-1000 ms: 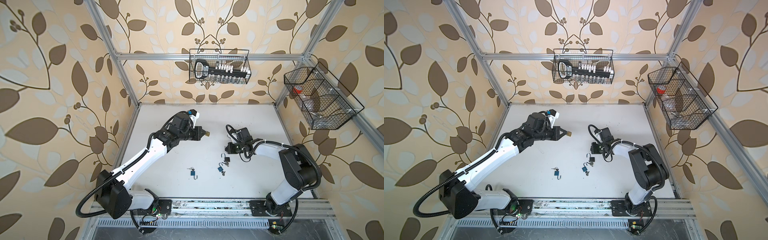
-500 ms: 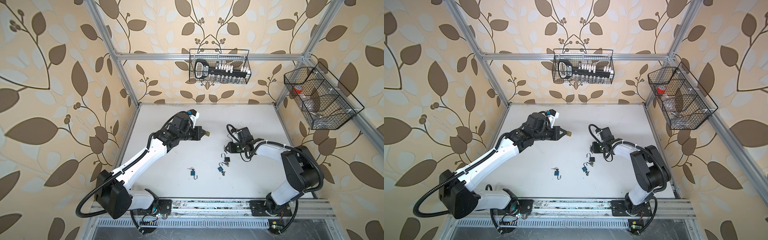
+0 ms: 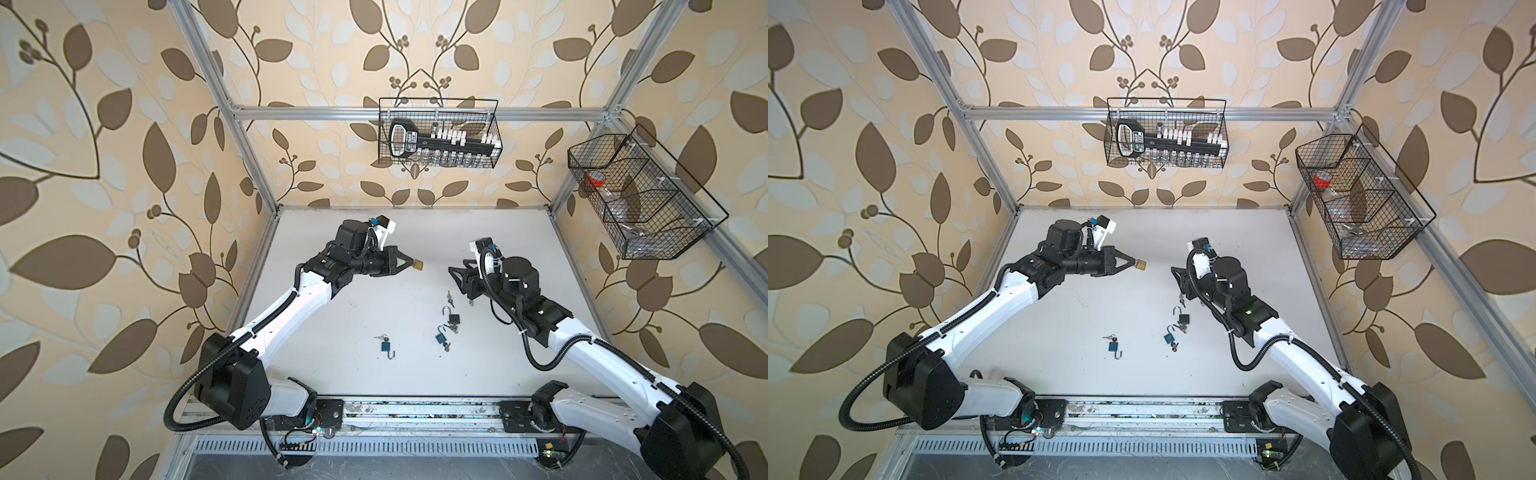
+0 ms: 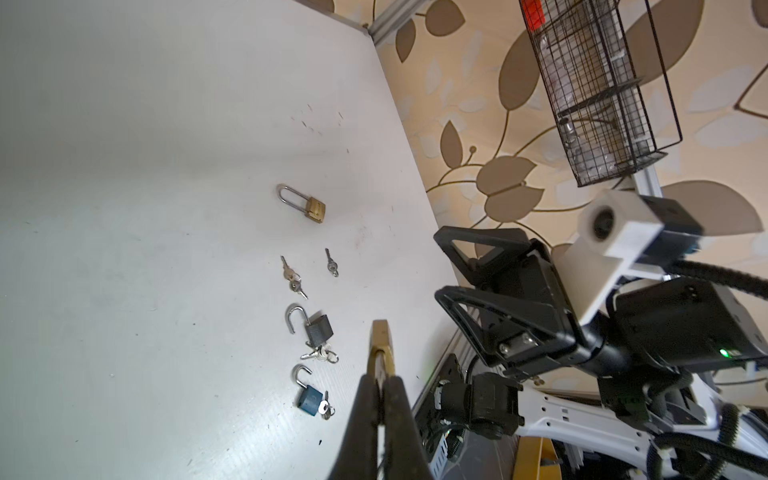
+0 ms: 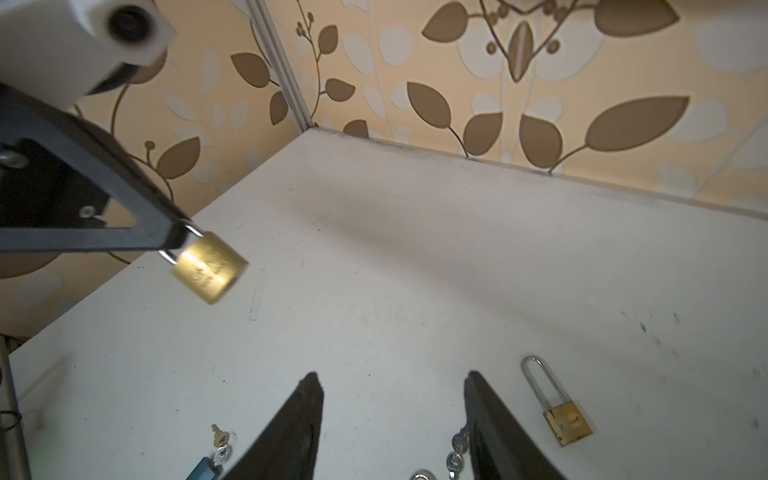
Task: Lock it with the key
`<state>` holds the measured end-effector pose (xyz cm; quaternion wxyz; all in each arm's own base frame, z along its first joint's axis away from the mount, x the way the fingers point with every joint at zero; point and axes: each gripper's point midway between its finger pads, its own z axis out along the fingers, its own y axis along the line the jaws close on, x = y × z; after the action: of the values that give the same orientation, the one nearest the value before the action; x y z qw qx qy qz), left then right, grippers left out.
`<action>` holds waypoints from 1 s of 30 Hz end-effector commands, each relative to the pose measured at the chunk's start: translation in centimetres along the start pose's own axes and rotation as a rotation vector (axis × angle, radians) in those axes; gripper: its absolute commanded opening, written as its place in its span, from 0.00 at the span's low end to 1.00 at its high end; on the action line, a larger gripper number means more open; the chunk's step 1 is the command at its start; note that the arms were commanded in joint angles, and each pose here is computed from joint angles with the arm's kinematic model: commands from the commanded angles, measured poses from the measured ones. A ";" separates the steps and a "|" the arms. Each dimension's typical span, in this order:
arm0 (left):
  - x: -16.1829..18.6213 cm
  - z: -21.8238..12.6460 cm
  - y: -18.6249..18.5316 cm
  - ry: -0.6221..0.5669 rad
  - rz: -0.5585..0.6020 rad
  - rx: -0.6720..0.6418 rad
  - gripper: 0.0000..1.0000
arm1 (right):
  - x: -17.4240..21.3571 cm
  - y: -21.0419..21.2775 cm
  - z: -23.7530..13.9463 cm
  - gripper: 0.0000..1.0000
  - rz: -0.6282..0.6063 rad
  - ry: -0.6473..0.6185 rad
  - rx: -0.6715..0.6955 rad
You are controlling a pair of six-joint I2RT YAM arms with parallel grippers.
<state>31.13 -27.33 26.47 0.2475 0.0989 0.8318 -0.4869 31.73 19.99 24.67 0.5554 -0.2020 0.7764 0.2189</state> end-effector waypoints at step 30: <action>3.1 1.3 -8.0 0.155 0.306 0.140 0.00 | 0.4 6.6 -1.7 0.43 -0.584 -0.061 -0.167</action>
<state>26.29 -32.34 27.30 0.2165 0.2451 0.8168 -0.4752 26.35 24.32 24.13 0.5908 -0.4535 0.6553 0.1260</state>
